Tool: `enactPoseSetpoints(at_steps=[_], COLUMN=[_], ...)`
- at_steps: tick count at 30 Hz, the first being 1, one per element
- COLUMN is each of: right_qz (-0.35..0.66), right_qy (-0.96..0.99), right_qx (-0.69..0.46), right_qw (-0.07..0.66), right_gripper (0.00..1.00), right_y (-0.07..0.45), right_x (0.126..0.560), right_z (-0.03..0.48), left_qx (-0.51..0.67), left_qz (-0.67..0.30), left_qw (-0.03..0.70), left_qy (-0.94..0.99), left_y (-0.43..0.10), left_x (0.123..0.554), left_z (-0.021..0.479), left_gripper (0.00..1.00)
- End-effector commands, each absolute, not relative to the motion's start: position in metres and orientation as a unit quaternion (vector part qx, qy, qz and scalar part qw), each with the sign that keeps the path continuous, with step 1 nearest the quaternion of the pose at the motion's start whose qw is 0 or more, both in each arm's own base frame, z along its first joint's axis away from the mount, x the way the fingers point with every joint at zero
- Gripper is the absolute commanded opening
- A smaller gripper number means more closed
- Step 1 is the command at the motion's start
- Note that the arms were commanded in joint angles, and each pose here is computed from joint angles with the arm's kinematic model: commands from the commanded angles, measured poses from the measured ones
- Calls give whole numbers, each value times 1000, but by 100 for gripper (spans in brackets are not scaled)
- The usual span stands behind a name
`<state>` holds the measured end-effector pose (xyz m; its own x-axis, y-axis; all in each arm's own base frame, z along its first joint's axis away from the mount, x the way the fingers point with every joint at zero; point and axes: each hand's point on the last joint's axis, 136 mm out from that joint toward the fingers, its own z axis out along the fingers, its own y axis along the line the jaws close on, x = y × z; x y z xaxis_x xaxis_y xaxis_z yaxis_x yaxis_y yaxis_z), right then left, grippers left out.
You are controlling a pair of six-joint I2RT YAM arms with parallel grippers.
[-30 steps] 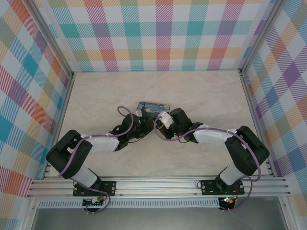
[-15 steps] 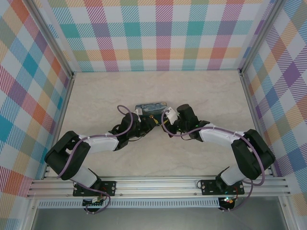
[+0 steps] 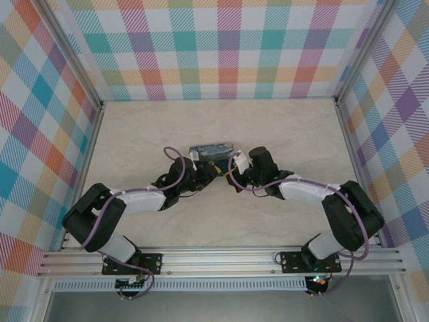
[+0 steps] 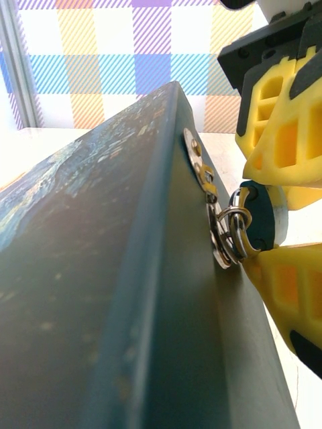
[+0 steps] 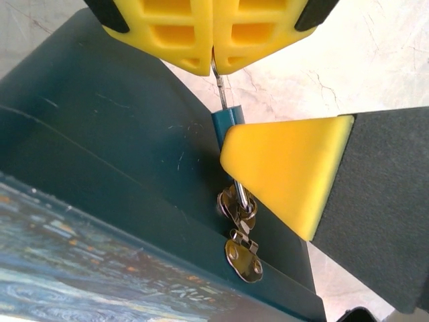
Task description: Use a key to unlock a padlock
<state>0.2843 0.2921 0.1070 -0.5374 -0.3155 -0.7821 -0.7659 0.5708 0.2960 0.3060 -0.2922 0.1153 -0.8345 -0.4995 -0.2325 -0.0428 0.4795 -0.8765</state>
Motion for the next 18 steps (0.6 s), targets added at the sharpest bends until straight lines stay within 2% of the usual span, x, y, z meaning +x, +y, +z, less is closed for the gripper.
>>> enactPoseSetpoints(at_steps=[1,13,18], right_qz=[394,439,439], right_qy=[749,735,766], right_qx=[-321,-287,-253], right_qw=[425,429,395], right_gripper=[5,5,5], right_y=[319,329,328], right_x=[300,305,301], right_z=[158,166,152], left_qx=[-135,-131,-141], left_qz=[-521,-524,-514], left_qw=[201,189,186], left_qy=[819,820,826], left_y=[-313,-318,-317], left_x=[294,294,295], left_z=[127,121,103], left_gripper=[4,4,4])
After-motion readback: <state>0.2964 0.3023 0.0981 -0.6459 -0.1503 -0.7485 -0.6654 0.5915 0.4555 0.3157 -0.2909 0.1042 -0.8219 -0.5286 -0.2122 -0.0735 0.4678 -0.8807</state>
